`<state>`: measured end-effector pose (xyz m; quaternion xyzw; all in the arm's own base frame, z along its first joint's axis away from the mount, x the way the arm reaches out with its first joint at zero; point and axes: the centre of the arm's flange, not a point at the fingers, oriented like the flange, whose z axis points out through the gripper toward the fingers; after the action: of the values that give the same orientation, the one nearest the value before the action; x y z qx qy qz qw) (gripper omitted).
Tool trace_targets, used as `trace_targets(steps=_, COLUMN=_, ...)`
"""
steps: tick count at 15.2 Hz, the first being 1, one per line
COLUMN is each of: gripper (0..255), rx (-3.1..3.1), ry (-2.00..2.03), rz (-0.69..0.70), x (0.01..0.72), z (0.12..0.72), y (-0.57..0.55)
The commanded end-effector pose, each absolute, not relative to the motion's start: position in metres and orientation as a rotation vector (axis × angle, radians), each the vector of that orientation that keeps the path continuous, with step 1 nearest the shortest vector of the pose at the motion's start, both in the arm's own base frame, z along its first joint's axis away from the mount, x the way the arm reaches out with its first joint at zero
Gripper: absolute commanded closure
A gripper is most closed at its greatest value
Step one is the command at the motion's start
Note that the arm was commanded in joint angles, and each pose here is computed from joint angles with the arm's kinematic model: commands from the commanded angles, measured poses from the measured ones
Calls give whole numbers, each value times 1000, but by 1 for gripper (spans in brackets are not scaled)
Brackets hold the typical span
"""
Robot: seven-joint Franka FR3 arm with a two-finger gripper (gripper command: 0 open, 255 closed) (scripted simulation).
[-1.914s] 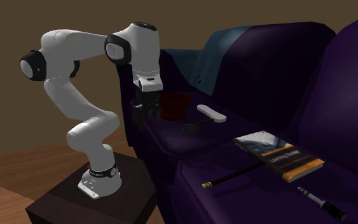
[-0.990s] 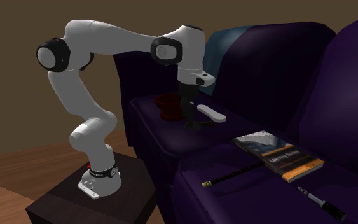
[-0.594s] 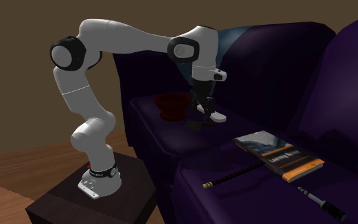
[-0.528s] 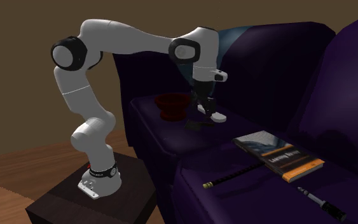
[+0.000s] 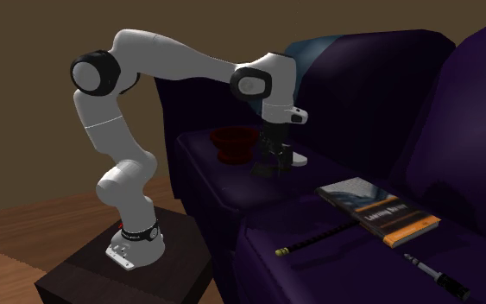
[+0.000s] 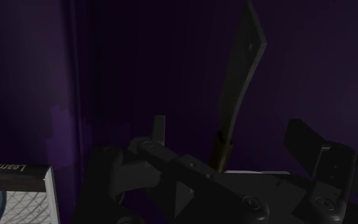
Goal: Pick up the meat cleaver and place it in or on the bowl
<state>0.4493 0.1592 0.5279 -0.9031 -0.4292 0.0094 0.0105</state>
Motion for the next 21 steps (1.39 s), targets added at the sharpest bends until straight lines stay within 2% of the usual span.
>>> trace_targets(steps=1, gripper=0, rx=-2819, ry=-1339, rz=28, x=449, z=526, y=159)
trace_targets(steps=6, gripper=0, rx=-2819, ry=-1339, rz=29, x=449, z=526, y=159)
trace_targets(steps=7, gripper=255, rx=-2819, ry=-1339, rz=29, x=449, z=526, y=159)
trace_targets(steps=16, gripper=255, rx=-2819, ry=-1339, rz=29, x=449, z=526, y=159)
trace_targets(steps=21, gripper=255, rx=-2819, ry=-1339, rz=28, x=449, z=553, y=159)
